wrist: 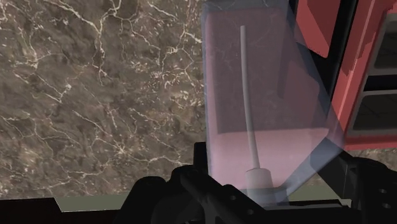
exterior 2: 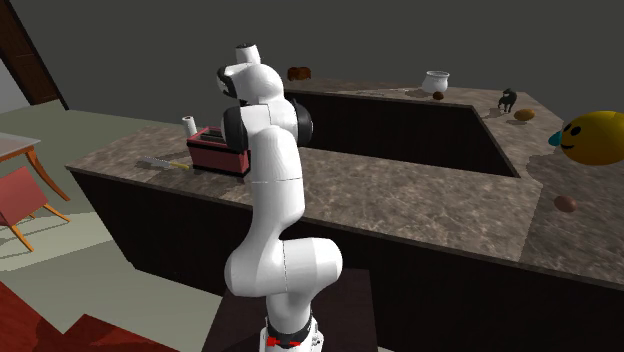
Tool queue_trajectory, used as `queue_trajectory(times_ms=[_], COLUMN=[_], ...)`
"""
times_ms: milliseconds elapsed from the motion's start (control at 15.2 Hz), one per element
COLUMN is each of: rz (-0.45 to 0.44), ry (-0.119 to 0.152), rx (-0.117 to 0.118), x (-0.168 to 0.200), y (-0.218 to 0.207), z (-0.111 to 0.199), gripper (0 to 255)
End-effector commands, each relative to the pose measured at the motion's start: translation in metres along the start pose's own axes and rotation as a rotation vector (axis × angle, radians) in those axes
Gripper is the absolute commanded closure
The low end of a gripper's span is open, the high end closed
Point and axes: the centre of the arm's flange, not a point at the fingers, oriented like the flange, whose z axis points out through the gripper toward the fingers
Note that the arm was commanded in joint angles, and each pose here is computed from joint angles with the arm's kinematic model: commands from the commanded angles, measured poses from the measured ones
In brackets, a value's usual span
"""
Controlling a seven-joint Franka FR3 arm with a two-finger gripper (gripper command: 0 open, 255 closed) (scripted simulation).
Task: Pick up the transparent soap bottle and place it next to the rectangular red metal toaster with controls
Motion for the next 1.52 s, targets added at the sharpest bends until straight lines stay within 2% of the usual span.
queue_trajectory(times_ms=[0, 1452], rz=[0.0, 0.0], ry=[0.001, 0.001], rx=[0.001, 0.001], x=[-0.002, -0.031], y=[0.001, 0.002], z=[0.011, 0.123], gripper=[255, 255])
